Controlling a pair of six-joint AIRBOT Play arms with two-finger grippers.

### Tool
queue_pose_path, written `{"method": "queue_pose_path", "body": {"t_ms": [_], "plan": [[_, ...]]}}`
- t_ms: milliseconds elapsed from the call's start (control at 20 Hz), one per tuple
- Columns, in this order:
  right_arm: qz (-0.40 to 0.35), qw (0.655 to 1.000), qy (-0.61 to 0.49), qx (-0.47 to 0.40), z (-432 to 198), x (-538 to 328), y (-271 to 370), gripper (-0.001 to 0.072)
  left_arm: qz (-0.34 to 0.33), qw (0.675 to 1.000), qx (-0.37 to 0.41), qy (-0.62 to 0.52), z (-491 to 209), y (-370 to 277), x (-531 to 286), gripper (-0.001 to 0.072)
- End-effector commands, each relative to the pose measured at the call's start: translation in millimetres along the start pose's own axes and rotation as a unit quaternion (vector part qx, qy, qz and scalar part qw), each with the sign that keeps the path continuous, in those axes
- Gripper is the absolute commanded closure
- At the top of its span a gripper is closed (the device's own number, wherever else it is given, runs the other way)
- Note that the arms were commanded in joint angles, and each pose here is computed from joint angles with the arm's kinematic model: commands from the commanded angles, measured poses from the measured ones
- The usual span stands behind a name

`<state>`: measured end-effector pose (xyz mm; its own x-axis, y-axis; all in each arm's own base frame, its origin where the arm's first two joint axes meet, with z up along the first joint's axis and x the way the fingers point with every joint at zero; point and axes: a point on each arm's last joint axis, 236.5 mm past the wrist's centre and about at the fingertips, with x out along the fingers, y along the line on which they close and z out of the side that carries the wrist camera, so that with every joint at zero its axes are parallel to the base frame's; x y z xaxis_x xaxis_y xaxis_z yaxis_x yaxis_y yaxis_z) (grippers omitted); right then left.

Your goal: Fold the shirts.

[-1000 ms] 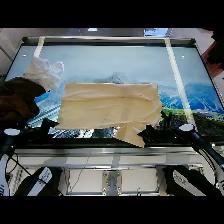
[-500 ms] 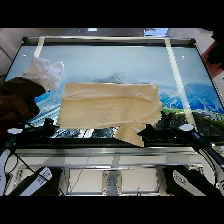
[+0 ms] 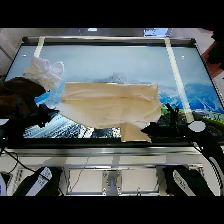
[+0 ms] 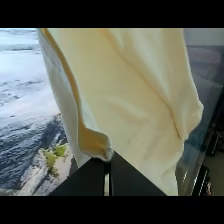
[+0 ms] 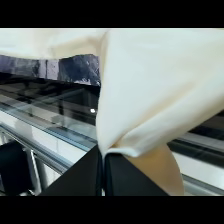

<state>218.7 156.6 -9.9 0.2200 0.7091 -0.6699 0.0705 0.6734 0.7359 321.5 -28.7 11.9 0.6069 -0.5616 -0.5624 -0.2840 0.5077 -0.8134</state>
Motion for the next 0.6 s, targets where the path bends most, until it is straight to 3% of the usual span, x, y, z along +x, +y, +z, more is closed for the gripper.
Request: {"method": "queue_pose_path", "body": {"t_ms": [0,150,350,550], "plan": [[-0.069,0.997,0.008,-0.026,-18.0,-28.3,-8.1,0.0683,-0.053,0.995,0.084,0.007,-15.4,-58.3,-28.6,0.0693],[-0.09,0.995,-0.006,-0.039,-23.7,-44.2,-5.1,0.0684,-0.05,0.99,0.129,-0.021,-25.5,-84.3,-53.2,0.0693],[-0.093,0.993,-0.031,-0.059,-16.8,-57.8,6.5,0.0684,0.11,0.981,0.151,-0.049,-22.9,-39.1,-83.3,0.0693],[-0.103,0.979,-0.149,-0.095,46.4,-82.2,24.4,0.0687,0.154,0.972,0.159,-0.074,-8.2,-26.7,-94.1,0.0695]]}}
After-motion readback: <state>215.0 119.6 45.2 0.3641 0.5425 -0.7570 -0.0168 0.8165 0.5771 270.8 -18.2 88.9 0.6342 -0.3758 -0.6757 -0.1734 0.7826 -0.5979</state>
